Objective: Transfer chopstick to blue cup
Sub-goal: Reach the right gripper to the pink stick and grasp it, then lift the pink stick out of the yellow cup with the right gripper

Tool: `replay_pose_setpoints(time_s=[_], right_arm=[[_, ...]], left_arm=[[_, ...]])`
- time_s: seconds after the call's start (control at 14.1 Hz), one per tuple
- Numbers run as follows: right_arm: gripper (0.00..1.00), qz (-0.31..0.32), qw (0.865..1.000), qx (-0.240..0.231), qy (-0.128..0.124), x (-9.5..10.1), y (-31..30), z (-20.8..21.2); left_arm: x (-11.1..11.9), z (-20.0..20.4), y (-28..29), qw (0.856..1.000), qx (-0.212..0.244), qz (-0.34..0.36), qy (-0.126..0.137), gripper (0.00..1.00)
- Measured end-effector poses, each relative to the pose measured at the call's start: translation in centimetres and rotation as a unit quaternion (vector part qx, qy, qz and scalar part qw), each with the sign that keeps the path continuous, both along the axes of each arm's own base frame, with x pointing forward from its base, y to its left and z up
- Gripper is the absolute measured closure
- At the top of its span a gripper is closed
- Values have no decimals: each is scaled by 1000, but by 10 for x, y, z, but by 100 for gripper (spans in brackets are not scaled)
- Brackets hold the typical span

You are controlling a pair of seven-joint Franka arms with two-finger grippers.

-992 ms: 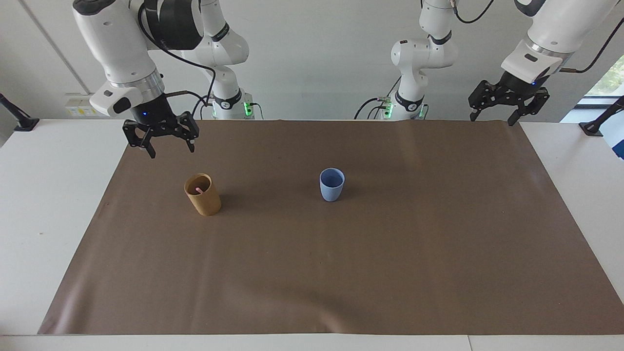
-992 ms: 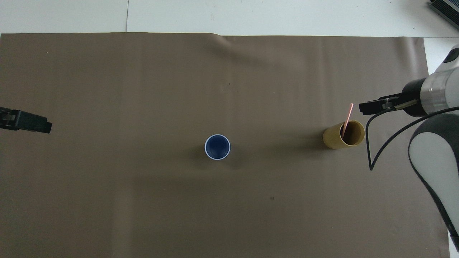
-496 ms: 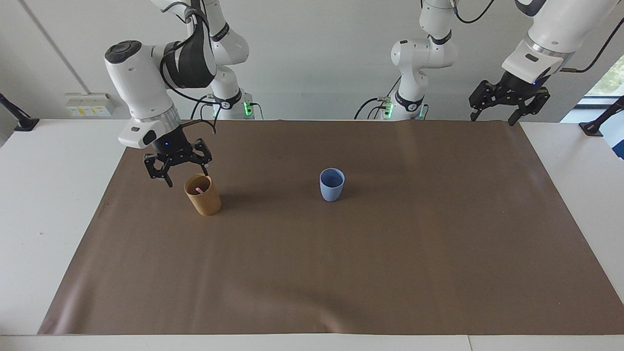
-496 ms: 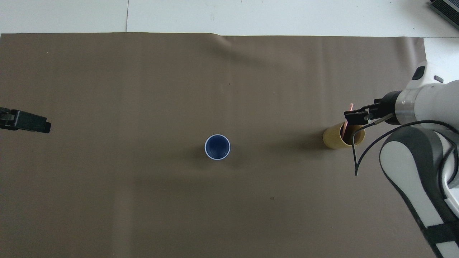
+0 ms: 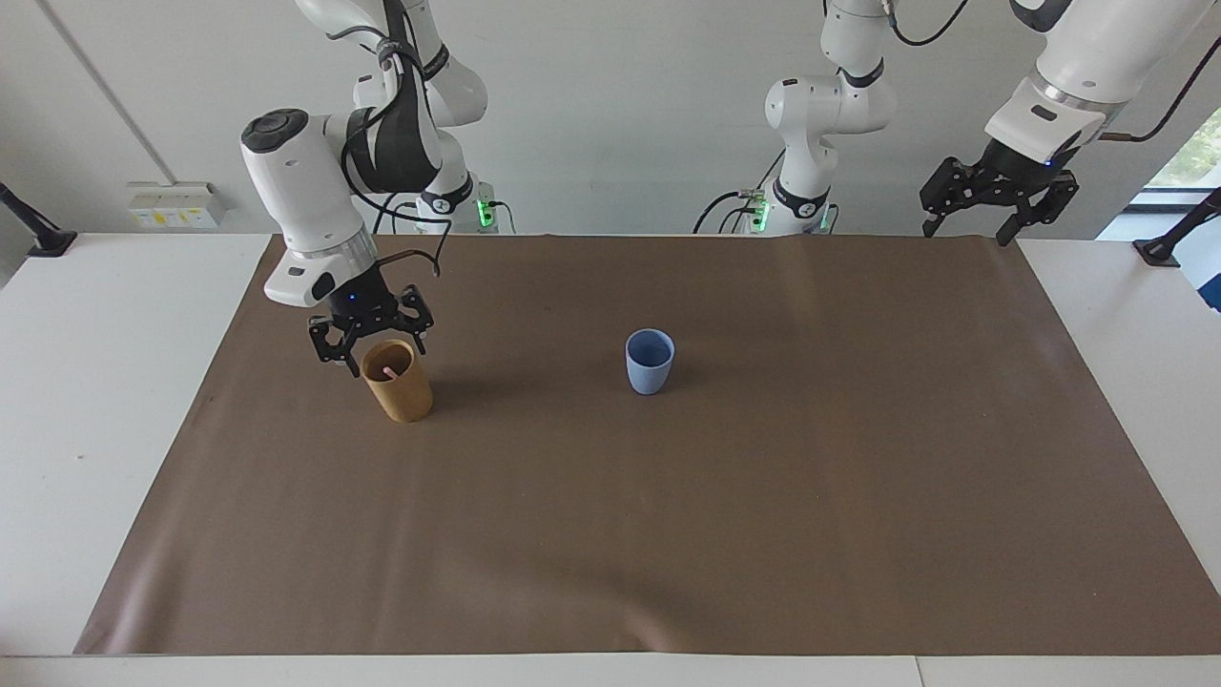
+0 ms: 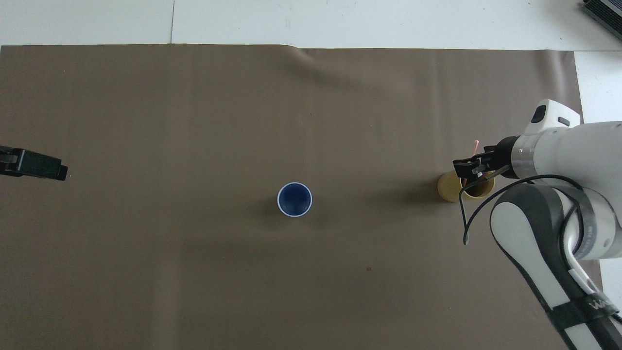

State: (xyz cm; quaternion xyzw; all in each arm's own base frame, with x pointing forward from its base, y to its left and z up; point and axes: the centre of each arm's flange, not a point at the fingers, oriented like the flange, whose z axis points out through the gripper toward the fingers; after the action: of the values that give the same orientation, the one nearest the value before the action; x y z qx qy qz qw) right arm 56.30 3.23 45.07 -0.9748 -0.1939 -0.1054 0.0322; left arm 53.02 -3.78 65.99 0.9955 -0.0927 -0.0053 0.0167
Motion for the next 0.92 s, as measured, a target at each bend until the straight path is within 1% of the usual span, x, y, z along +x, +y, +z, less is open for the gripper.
replay_pose_setpoints(time_s=[0.07,0.14,0.28,0.35,0.43,0.64,0.92], right_arm=[[42,-1,1000,0,0,0,-1,0],[55,-2,1000,0,1,0,-2,-1],[74,-4,1000,0,1,0,-4,-1],[86,-4,1000,0,1,0,-4,-1],[93,-4,1000,0,0,0,-5,0],[93,-5,1000,0,-2,1,-6,2],[93,-7,1000,2,-18,6,-7,21]], left_arm=[[0,0,0,1000,0,0,0,0],[0,0,0,1000,0,1,0,0],[0,0,2,1000,0,2,0,0],[0,0,2,1000,0,2,0,0],[0,0,2,1000,0,2,0,0],[0,0,2,1000,0,2,0,0],[0,0,3,1000,0,3,0,0]])
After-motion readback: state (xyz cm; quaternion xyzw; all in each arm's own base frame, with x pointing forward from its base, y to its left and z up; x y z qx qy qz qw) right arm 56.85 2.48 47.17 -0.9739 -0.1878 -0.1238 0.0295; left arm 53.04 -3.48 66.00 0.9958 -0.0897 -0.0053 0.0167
